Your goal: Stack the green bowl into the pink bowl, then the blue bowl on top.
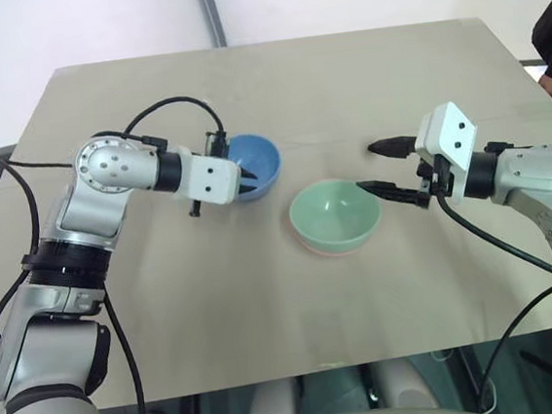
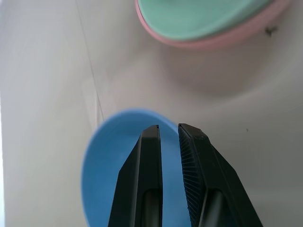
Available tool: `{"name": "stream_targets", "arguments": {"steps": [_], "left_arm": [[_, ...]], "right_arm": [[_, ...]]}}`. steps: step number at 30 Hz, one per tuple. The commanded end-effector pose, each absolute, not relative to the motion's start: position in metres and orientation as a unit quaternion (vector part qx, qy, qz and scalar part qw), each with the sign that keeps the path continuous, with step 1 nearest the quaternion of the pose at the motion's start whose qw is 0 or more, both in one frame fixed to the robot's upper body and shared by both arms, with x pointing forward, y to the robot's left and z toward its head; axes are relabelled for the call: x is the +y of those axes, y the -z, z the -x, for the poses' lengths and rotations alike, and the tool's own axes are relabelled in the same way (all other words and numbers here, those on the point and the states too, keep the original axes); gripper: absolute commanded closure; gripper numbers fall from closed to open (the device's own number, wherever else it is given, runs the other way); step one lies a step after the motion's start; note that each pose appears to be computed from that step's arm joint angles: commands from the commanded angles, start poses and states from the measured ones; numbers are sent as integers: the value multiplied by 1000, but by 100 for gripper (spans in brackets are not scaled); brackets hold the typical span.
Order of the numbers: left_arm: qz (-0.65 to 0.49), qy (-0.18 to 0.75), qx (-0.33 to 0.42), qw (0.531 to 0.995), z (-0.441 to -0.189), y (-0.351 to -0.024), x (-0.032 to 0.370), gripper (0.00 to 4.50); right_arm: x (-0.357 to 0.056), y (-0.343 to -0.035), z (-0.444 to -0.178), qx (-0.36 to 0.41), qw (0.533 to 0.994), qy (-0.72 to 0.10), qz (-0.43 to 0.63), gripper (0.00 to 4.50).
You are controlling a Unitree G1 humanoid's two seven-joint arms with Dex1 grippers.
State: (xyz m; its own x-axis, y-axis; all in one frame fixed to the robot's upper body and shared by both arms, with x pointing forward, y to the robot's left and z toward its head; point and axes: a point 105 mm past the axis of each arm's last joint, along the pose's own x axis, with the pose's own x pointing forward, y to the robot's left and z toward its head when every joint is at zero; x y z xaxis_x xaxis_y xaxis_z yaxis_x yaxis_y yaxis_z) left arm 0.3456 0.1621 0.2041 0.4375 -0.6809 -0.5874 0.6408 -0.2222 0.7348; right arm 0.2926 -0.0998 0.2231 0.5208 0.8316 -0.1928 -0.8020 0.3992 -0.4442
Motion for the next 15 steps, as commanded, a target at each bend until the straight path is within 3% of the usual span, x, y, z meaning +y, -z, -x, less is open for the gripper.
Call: {"name": "stream_targets", "arguments": {"steps": [1, 3, 9, 15], "left_arm": [[-573, 515, -30, 636, -344, -218, 167, 359], [-576, 519, -26, 631, -342, -216, 168, 300], [-586, 509, -19, 631, -343, -213, 170, 8], [-623, 495, 2, 606, -349, -198, 177, 8]], "right_arm": [[-103, -236, -289, -55, 837, -477, 262, 138], [-103, -236, -289, -56, 837, -478, 262, 138], [-102, -236, -289, -57, 836, -479, 263, 138], [-101, -235, -290, -57, 837, -477, 262, 138]]}}
